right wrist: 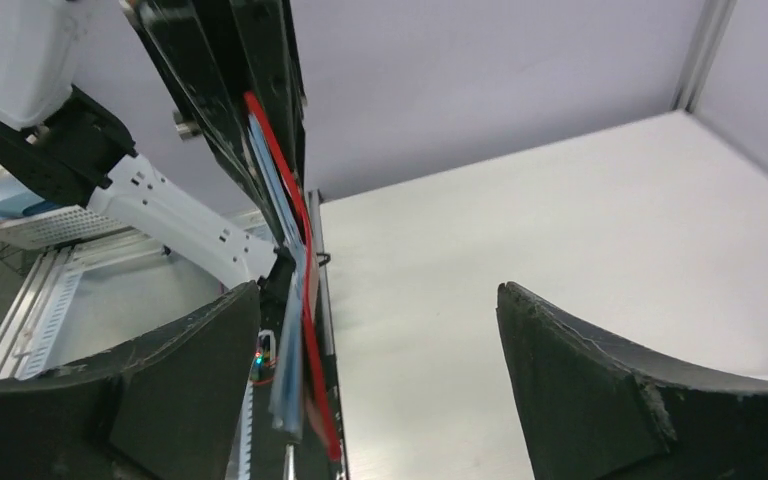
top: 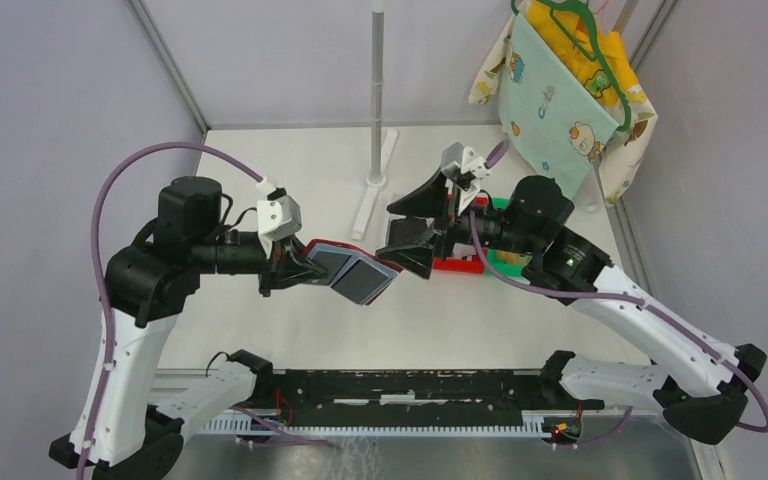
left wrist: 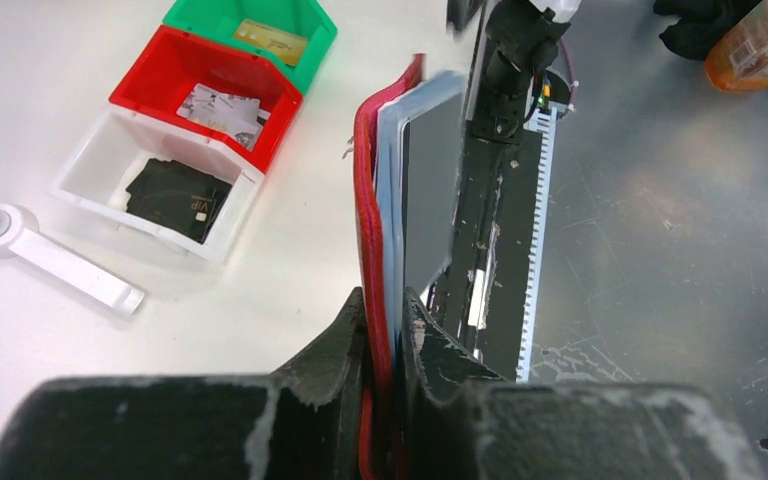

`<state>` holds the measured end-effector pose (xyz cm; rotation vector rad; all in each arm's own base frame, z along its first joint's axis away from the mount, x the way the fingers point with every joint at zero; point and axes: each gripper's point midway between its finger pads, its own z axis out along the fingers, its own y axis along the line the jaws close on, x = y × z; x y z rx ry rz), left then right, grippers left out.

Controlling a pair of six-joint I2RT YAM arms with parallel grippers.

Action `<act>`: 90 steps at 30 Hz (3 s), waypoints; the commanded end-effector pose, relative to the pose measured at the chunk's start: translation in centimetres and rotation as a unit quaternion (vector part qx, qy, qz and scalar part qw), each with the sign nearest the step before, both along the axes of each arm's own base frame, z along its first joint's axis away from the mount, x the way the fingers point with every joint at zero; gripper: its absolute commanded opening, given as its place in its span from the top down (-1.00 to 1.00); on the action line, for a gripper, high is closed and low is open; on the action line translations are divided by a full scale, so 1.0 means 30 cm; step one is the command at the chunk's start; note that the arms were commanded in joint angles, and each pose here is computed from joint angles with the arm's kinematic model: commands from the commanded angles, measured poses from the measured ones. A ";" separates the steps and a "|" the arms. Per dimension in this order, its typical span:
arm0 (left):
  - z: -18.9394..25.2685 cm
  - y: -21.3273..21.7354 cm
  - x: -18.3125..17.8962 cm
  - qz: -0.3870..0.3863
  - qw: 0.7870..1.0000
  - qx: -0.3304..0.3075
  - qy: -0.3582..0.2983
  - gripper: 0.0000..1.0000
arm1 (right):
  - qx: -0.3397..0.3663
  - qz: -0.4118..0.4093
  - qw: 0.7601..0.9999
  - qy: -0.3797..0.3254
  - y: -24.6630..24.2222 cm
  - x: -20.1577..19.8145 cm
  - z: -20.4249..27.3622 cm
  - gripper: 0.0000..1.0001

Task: Take the credit cards out of the card holder
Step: Remove the credit card from the card holder.

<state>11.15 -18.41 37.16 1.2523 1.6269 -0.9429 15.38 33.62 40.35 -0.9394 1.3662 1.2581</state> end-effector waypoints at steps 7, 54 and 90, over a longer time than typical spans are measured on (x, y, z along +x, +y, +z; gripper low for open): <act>-0.009 0.001 -0.032 -0.044 0.999 0.014 -0.014 0.96 | 0.034 0.085 0.994 -0.055 0.069 -0.073 0.135 -0.92; -0.035 -0.030 -0.022 -0.050 0.996 0.014 0.074 0.97 | 0.019 0.156 0.986 -0.051 0.202 -0.165 0.066 -0.01; -0.006 -0.046 -0.059 -0.079 0.988 0.001 0.132 0.96 | 0.093 0.064 0.990 -0.081 0.078 -0.048 0.117 -0.96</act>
